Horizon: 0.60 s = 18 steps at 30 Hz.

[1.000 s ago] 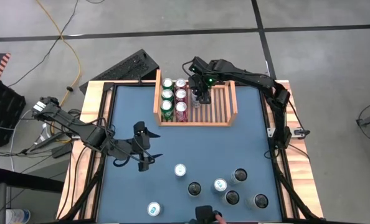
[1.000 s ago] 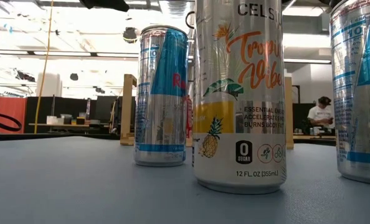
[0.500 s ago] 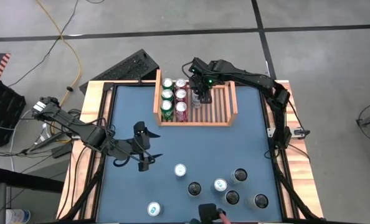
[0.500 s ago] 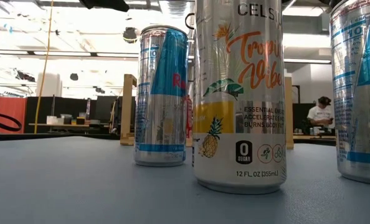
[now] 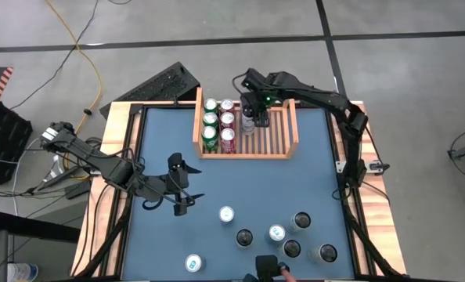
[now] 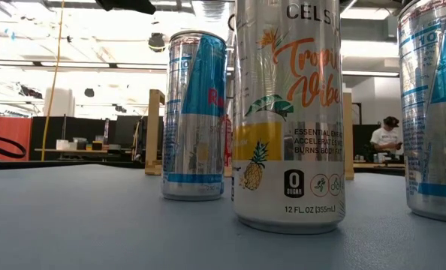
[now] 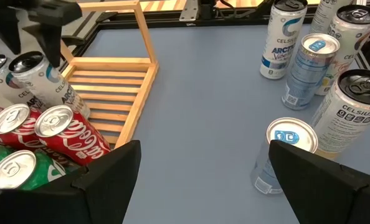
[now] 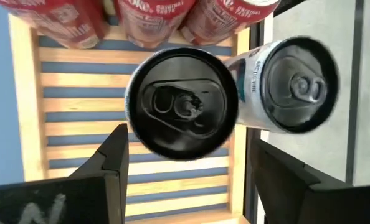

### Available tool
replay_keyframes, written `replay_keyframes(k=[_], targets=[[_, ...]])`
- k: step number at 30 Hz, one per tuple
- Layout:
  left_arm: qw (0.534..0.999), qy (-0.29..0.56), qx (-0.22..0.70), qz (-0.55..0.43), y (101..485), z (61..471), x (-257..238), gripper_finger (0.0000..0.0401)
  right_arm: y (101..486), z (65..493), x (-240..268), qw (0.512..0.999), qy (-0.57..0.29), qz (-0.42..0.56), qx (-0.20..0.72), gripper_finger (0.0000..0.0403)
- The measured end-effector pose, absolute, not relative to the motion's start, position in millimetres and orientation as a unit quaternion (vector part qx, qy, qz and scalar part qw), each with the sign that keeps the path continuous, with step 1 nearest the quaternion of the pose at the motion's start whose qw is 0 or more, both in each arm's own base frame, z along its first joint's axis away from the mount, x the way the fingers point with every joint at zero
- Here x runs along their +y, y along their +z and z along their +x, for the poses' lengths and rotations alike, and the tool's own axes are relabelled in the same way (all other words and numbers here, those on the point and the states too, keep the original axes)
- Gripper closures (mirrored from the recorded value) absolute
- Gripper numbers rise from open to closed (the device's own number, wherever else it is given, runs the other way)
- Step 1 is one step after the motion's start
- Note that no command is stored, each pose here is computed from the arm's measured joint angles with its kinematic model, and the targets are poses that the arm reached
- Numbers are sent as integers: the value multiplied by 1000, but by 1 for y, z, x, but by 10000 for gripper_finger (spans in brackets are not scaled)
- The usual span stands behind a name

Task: Place canned beverage on shelf
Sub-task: Put the bottom right white and blue can aligned with the white and blue soda on the shelf

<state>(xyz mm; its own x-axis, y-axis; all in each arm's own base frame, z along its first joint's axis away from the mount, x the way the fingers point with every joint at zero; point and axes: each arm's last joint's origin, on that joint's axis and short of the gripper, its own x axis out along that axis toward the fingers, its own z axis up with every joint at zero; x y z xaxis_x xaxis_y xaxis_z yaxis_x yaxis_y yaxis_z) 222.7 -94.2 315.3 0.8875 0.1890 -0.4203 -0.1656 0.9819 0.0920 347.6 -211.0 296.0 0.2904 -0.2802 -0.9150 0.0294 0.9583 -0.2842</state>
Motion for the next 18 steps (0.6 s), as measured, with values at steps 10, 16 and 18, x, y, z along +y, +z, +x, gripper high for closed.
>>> replay_keyframes(k=[10, 16, 18], targets=[[971, 87, 220, 24, 315, 223, -95, 60, 298, 326, -214, 771, -114, -28, 625, 181], [972, 80, 222, 22, 315, 223, -95, 60, 277, 327, -217, 780, -101, -1, 617, 253], [972, 80, 222, 22, 315, 223, -95, 60, 273, 329, -217, 789, -97, 0, 607, 275]])
